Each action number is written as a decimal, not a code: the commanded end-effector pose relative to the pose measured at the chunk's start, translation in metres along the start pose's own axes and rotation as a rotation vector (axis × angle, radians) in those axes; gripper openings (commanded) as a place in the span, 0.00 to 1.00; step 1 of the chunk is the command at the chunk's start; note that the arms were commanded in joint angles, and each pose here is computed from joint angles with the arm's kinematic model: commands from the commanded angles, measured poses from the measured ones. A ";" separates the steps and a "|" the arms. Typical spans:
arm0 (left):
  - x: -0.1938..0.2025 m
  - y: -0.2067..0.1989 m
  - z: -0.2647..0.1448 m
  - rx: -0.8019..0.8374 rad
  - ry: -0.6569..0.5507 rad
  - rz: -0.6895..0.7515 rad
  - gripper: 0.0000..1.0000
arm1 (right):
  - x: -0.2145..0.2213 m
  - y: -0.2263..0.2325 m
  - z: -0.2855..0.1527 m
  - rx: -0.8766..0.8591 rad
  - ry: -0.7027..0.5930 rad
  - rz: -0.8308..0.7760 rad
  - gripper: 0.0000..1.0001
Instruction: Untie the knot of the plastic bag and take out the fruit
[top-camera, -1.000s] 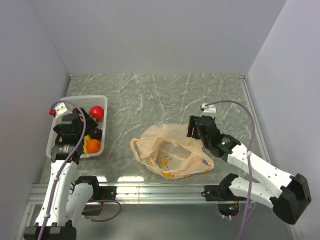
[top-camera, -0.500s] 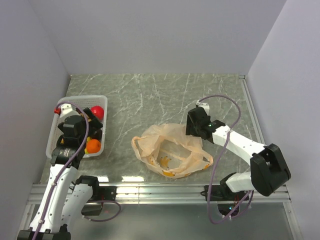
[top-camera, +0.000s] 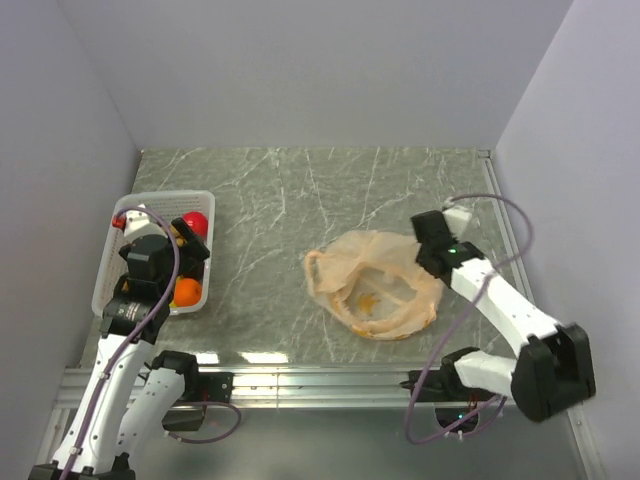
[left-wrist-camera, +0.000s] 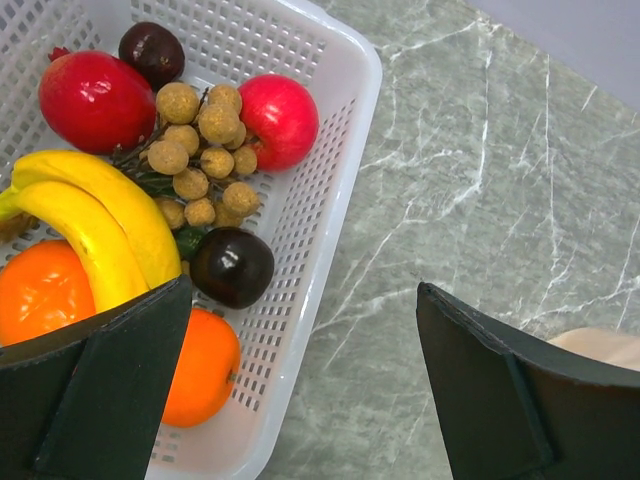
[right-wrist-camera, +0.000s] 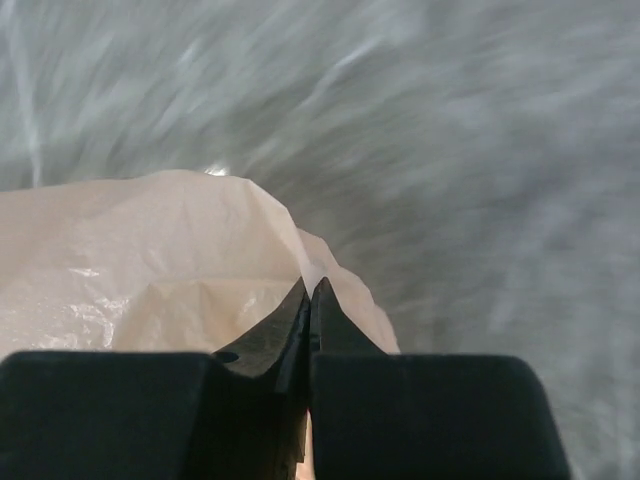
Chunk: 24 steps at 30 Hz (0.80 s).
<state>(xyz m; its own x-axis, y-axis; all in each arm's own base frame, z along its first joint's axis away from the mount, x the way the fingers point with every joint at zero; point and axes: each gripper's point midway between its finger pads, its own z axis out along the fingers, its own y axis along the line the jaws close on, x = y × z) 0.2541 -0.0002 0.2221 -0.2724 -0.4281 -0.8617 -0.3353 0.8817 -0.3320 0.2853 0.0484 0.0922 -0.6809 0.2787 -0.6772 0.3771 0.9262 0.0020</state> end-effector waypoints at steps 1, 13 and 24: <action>-0.018 -0.010 -0.011 0.044 -0.037 -0.016 0.99 | -0.062 -0.085 -0.035 0.303 -0.239 0.191 0.00; -0.099 -0.017 -0.119 0.169 -0.206 -0.085 0.99 | -0.064 -0.178 -0.081 0.418 -0.455 0.613 0.71; -0.147 0.055 -0.220 0.051 -0.504 -0.241 0.99 | -0.108 -0.142 -0.194 -0.098 -0.751 0.572 0.87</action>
<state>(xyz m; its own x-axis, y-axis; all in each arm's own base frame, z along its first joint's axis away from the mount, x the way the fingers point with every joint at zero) 0.0975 0.0462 0.4204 0.2367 -0.4903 -0.8388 -0.2048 0.8187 -0.5364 0.1918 -0.0851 0.2518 0.1140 0.5200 -0.8465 0.6487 0.6064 0.4599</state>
